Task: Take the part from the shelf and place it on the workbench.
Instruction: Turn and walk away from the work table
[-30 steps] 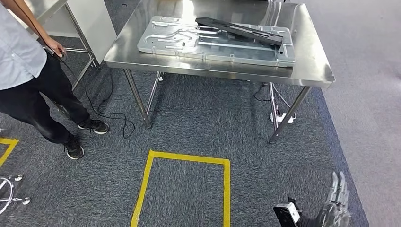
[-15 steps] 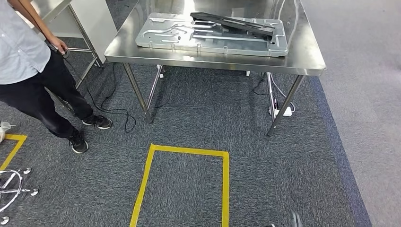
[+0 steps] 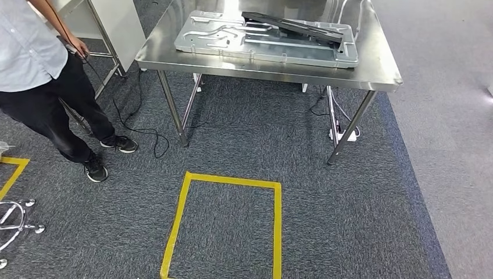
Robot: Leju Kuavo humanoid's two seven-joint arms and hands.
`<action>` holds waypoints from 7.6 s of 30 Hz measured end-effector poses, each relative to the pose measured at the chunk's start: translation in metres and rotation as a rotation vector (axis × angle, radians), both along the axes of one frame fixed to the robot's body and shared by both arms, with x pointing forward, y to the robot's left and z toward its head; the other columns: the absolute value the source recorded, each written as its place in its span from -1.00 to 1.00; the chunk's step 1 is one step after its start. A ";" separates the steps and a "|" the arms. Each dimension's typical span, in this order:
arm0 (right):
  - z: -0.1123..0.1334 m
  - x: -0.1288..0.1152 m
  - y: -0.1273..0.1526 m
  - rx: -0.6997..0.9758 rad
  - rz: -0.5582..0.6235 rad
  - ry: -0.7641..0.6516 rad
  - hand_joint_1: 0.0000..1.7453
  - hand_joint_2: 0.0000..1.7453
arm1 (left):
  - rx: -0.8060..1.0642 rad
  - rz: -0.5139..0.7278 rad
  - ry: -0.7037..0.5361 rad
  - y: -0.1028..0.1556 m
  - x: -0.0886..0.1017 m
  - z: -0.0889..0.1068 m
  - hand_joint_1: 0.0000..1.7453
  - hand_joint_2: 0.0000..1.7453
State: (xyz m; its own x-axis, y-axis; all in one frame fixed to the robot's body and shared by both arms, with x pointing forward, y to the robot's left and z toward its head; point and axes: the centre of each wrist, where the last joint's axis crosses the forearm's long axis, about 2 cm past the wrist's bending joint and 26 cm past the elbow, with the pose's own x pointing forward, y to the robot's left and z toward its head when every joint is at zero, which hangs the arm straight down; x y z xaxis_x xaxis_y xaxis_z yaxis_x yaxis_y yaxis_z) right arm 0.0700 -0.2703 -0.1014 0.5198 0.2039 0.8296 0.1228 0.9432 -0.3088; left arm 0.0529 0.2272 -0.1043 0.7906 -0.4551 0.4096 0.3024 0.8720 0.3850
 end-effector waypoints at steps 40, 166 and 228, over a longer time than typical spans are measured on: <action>-0.007 -0.036 0.037 0.248 -0.159 0.634 -1.00 -1.00 | 0.009 0.056 0.009 -0.001 -0.002 0.000 -1.00 -1.00; -0.007 -0.036 0.038 0.241 -0.161 0.614 -1.00 -1.00 | -0.011 0.128 0.021 -0.005 -0.011 0.000 -1.00 -1.00; -0.006 -0.035 0.040 0.238 -0.134 0.629 -1.00 -1.00 | -0.009 0.149 0.027 -0.005 -0.012 -0.001 -1.00 -1.00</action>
